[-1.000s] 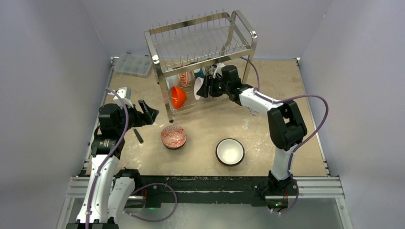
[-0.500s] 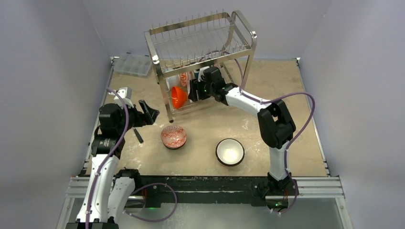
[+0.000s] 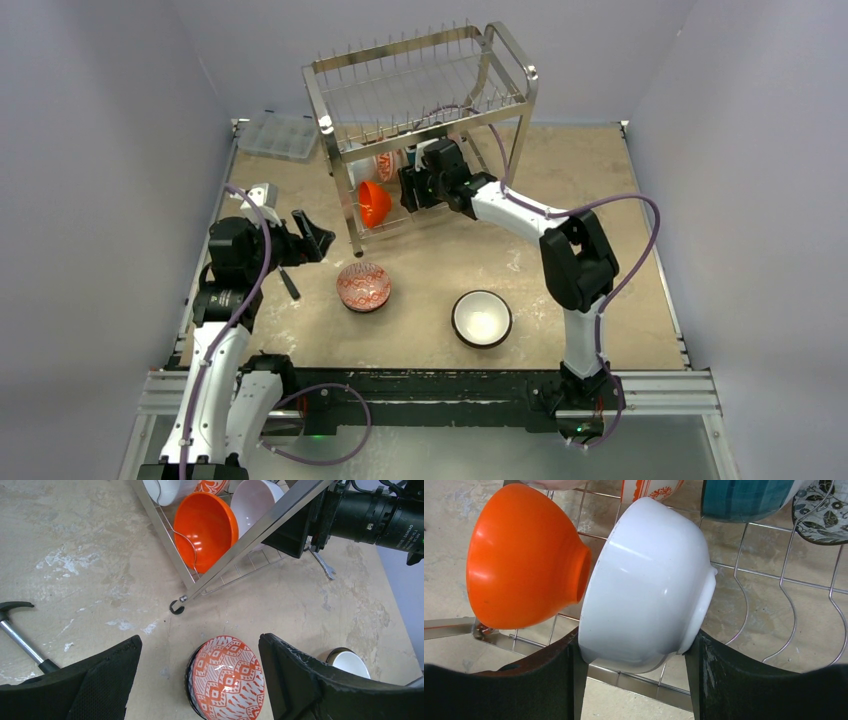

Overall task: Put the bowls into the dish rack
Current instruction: Place the bowl in the dish rack.

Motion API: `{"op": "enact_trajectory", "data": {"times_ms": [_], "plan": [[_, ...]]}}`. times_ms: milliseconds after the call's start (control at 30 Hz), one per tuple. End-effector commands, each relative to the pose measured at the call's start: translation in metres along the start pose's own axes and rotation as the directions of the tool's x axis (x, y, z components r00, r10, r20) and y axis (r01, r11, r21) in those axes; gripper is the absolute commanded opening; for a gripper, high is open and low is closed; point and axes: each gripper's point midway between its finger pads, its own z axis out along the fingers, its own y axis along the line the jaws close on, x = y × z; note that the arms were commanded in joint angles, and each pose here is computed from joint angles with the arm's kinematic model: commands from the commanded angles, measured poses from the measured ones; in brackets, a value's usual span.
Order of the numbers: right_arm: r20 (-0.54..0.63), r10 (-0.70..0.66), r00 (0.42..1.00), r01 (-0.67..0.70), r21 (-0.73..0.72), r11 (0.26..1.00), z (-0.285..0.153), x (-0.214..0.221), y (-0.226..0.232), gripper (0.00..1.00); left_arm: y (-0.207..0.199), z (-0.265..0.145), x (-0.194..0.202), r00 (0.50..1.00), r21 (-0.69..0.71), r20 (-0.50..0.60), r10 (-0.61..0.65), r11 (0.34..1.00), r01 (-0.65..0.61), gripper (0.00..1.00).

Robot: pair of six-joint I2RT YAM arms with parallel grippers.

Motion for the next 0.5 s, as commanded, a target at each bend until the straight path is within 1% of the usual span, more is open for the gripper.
{"op": "enact_trajectory", "data": {"times_ms": [0,233,267,300,333,367,400,467], "plan": [[-0.005,-0.064,0.998,0.064,0.010,0.998,-0.004,-0.006,0.000,0.00,-0.003,0.002,-0.008,0.999,0.021,0.031,0.022,1.000,-0.023,0.86],[-0.015,-0.096,0.995,0.095,-0.049,0.994,0.002,-0.001,0.018,0.00,-0.002,0.002,-0.008,0.999,0.016,0.030,0.021,1.000,-0.021,0.86],[-0.016,-0.100,0.995,0.099,-0.053,0.994,0.003,-0.001,0.019,0.02,-0.002,0.002,-0.008,0.999,0.016,0.028,0.020,1.000,-0.021,0.86],[-0.019,-0.104,0.994,0.103,-0.057,0.993,0.004,0.000,0.021,0.05,-0.002,0.002,-0.009,0.999,0.015,0.030,0.021,1.000,-0.021,0.86],[-0.020,-0.108,0.994,0.107,-0.061,0.992,0.004,0.000,0.022,0.11,-0.002,0.002,-0.008,0.999,0.015,0.029,0.020,1.000,-0.021,0.86],[-0.019,-0.110,0.994,0.108,-0.065,0.992,0.004,0.000,0.023,0.19,-0.001,0.002,-0.009,0.999,0.013,0.030,0.021,1.000,-0.022,0.86],[-0.015,-0.112,0.994,0.111,-0.072,0.991,0.004,-0.001,0.024,0.29,-0.001,0.002,-0.009,0.999,0.013,0.030,0.021,1.000,-0.021,0.86],[-0.008,-0.109,0.994,0.108,-0.078,0.991,0.003,-0.003,0.026,0.41,-0.001,0.002,-0.008,0.999,0.011,0.029,0.018,1.000,-0.018,0.86]]}}
